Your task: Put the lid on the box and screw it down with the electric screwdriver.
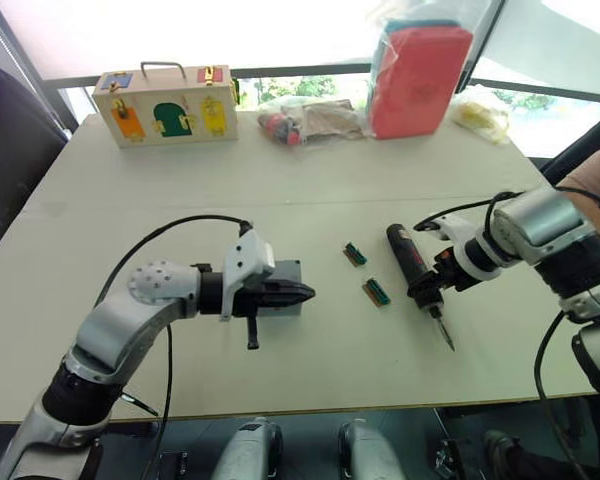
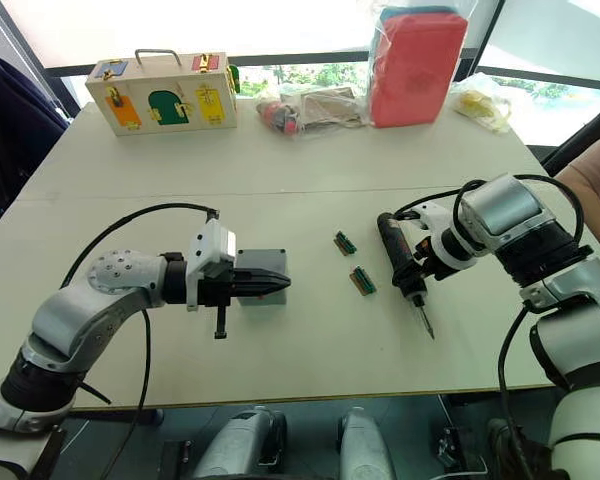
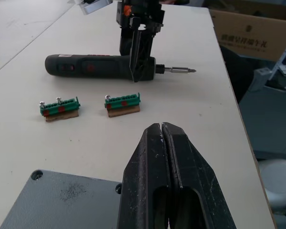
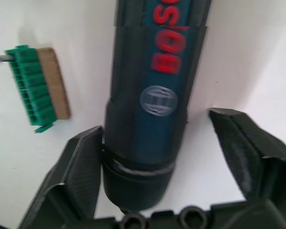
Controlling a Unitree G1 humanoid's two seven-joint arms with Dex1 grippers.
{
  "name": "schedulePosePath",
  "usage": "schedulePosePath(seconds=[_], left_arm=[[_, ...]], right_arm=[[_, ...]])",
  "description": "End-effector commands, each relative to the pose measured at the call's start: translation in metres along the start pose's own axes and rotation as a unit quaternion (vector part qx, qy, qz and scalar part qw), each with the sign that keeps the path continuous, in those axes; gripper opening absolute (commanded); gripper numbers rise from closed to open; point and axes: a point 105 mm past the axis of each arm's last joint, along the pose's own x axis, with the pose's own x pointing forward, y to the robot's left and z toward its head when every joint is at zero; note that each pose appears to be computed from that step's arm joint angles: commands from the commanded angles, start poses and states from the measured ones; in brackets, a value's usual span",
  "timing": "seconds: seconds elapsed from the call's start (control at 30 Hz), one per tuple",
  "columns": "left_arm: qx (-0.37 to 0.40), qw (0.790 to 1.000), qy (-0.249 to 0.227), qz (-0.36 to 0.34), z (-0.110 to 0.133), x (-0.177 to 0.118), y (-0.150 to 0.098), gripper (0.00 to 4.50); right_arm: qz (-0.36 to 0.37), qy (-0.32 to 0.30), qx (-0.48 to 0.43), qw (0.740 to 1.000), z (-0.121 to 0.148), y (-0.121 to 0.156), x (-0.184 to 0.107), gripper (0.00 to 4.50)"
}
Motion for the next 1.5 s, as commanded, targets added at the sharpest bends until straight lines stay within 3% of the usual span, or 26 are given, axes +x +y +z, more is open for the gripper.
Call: schedulePosePath(seconds=[0.03, 0.1, 0.17, 0.27, 0.4, 0.53, 0.6, 0.63, 0.67, 0.7, 0.9, 1.0, 1.23, 1.5], left_arm=[[0.001, 1.000, -0.020, 0.007, 0.008, 0.001, -0.005, 0.00], [-0.007, 1.000, -0.020, 0.016, 0.007, -0.002, -0.004, 0.00], [-0.013, 0.999, -0.012, 0.031, 0.001, -0.008, 0.002, 0.00], [-0.018, 0.998, -0.006, 0.054, -0.004, -0.019, 0.014, 0.00], [-0.028, 0.996, -0.005, 0.088, -0.006, -0.041, 0.029, 0.00], [-0.045, 0.994, -0.005, 0.095, -0.003, -0.059, 0.038, 0.00], [-0.052, 0.995, 0.008, 0.088, -0.005, -0.067, 0.041, 0.00], [-0.055, 0.995, 0.016, 0.085, -0.005, -0.067, 0.043, 0.00], [-0.057, 0.995, 0.022, 0.083, -0.005, -0.068, 0.044, 0.00], [-0.059, 0.995, 0.026, 0.080, -0.006, -0.071, 0.045, 0.00], [-0.070, 0.995, 0.054, 0.056, -0.011, -0.068, 0.042, 0.00], [-0.062, 0.994, 0.065, 0.061, -0.012, -0.063, 0.045, 0.00], [-0.043, 0.994, 0.074, 0.066, -0.012, -0.046, 0.051, 0.00], [-0.023, 0.991, 0.118, 0.062, -0.038, -0.030, 0.057, 0.00]], right_arm=[[-0.015, 0.028, -0.020, 0.999, -0.009, -0.010, 0.008, 2.43], [-0.016, 0.038, -0.020, 0.999, -0.012, -0.011, 0.010, 1.77], [-0.028, 0.026, -0.008, 0.999, -0.006, -0.018, 0.006, 1.72], [-0.050, -0.039, 0.035, 0.997, 0.017, -0.032, -0.013, 1.72], [-0.057, -0.167, 0.070, 0.982, 0.059, -0.036, -0.056, 1.72], [-0.024, -0.347, 0.065, 0.935, 0.097, -0.016, -0.109, 1.72], [0.024, -0.531, 0.016, 0.847, 0.124, 0.018, -0.150, 1.72], [0.050, -0.625, 0.006, 0.779, 0.127, 0.033, -0.175, 1.72], [0.060, -0.683, 0.008, 0.728, 0.123, 0.041, -0.189, 1.72], [0.062, -0.709, 0.009, 0.702, 0.120, 0.052, -0.192, 1.72], [0.177, -0.725, -0.013, 0.665, 0.104, 0.125, -0.162, 1.72], [0.192, -0.714, -0.069, 0.670, 0.097, 0.153, -0.141, 1.72], [0.205, -0.701, -0.097, 0.676, 0.093, 0.175, -0.110, 1.72], [0.179, -0.694, -0.108, 0.689, 0.100, 0.178, -0.084, 1.72]])
